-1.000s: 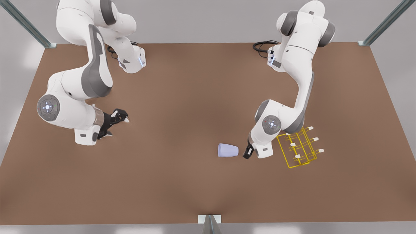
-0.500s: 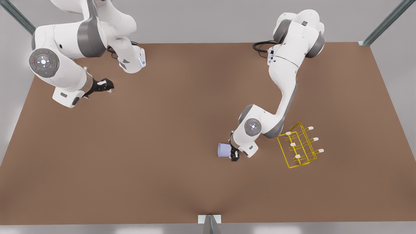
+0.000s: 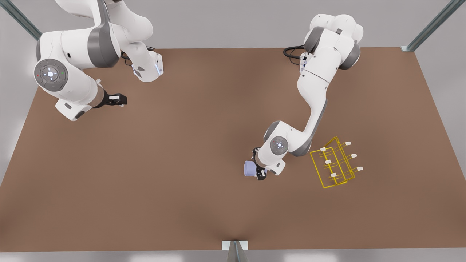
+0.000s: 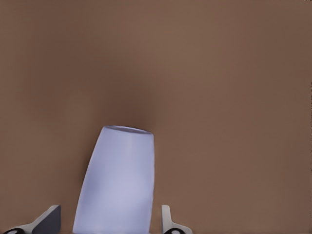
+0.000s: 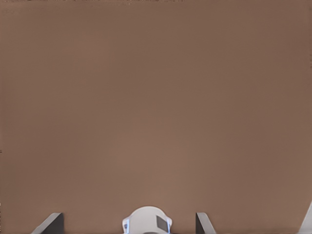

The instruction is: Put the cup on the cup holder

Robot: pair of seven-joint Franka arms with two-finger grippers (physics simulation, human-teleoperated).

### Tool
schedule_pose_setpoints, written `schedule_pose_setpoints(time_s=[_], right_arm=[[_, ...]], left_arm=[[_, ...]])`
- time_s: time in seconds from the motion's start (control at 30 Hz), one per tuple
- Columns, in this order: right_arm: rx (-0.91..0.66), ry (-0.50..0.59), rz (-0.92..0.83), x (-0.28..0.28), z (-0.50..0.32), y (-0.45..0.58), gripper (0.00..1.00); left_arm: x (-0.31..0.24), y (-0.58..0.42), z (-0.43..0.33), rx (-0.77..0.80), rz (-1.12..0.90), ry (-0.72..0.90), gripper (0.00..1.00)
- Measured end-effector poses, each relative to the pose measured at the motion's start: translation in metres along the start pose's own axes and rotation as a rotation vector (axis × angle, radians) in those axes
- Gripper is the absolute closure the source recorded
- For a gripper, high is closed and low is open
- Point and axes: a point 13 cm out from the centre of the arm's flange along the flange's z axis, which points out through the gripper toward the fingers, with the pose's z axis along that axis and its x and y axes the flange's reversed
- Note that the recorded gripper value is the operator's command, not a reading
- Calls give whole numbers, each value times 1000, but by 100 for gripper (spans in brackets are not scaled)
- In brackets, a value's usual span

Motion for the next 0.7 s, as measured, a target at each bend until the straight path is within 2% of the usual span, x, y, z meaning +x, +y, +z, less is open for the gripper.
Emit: schedule_pose_setpoints(time_s=[0.7], right_arm=[[-2, -5, 90, -5, 2, 10, 0]], left_arm=[[-12, -8, 38, 23, -41, 19, 0]])
